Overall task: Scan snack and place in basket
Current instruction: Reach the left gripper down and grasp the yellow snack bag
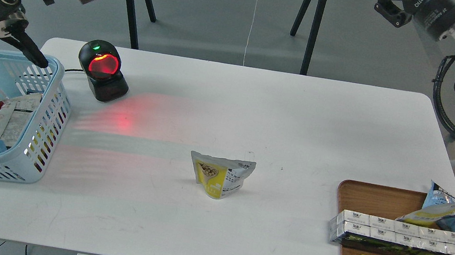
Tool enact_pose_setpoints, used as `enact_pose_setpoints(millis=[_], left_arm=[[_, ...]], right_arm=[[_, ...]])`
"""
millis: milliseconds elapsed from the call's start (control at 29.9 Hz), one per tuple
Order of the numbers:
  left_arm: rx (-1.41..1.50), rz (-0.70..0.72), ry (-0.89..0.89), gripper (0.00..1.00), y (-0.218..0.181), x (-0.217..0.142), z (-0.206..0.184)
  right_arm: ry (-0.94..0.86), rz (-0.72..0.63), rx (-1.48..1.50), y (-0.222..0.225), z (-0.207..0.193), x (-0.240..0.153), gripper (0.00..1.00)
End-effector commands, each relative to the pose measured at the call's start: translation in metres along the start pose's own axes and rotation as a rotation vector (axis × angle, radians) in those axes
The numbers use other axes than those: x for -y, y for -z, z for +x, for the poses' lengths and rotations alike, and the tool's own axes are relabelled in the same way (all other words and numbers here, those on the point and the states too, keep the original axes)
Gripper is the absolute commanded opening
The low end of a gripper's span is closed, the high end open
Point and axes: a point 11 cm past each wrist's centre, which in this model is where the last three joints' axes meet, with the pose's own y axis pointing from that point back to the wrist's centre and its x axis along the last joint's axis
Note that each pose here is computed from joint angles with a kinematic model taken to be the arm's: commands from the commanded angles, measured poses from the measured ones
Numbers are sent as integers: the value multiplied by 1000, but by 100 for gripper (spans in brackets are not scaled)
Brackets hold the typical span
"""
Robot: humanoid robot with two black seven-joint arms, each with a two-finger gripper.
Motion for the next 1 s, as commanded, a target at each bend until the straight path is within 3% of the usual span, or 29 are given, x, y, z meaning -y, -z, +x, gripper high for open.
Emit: enact_pose_setpoints(millis=[0, 201, 401, 635, 969], left_arm=[[218, -7, 166, 99, -37, 26, -12], [555, 9, 470, 99, -78, 57, -52], [886, 26, 818, 95, -63, 57, -129], [927, -27, 964, 93, -54, 57, -178], [871, 27, 1058, 93, 8, 39, -228]], right_arm=[[-49, 1, 71, -16, 7, -13, 100], [-89, -11, 126, -36, 12, -27, 100], [-100, -18, 131, -41, 14, -32, 100], [-130, -28, 120, -43, 24, -41, 100], [-141, -36, 123, -46, 27, -46, 100]])
